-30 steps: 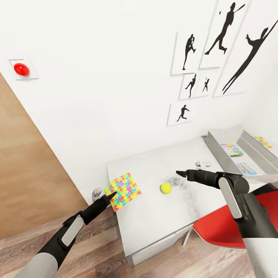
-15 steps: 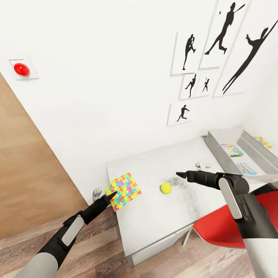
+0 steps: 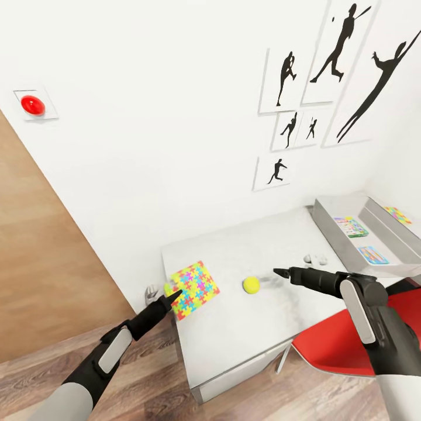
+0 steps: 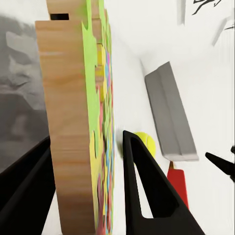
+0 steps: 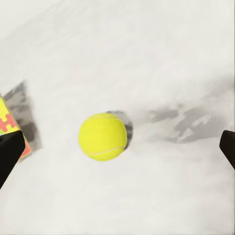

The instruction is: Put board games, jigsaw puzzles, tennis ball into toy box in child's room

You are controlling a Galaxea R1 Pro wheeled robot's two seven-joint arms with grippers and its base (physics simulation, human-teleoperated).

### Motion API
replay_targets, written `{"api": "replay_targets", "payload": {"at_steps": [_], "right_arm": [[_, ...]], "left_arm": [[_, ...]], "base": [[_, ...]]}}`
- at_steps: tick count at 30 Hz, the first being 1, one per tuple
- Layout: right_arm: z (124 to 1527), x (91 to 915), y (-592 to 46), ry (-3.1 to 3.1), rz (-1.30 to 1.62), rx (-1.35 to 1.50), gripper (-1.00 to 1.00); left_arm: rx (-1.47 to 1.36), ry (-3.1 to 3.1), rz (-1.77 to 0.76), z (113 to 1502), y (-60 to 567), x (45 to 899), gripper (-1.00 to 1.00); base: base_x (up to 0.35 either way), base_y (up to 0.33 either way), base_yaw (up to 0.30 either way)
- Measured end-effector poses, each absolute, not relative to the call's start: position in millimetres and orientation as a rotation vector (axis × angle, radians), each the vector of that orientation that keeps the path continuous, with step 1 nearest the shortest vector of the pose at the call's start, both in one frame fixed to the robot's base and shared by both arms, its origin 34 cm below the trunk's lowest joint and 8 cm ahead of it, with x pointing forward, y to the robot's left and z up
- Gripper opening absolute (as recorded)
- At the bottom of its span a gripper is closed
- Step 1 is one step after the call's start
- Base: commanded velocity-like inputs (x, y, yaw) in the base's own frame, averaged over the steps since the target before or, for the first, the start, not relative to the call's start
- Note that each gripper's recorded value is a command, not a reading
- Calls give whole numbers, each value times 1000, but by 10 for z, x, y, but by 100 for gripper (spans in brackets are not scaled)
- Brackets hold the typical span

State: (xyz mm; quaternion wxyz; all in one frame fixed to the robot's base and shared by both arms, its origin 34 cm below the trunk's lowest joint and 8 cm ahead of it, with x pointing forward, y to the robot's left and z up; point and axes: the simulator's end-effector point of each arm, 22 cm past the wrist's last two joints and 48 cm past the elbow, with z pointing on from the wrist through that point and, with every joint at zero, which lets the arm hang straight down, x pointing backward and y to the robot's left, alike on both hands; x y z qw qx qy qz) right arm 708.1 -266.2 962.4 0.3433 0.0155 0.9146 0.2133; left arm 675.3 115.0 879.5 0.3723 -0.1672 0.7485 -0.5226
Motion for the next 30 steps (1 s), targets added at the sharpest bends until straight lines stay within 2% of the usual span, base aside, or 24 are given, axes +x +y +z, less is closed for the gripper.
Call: {"api": "replay_targets", "payload": {"at_steps": [12,30], "right_arm": [[9820,6969,-2548,2298,751,25,100],[9861,6789,-2797,2268,773,101,100]], "left_arm": [[-433,1898,-1400,8864,954,6715,-100],[-416,1919,-1540,9085,752,6622,-100]], "base": [[0,0,-12],[0,0,-96]]}}
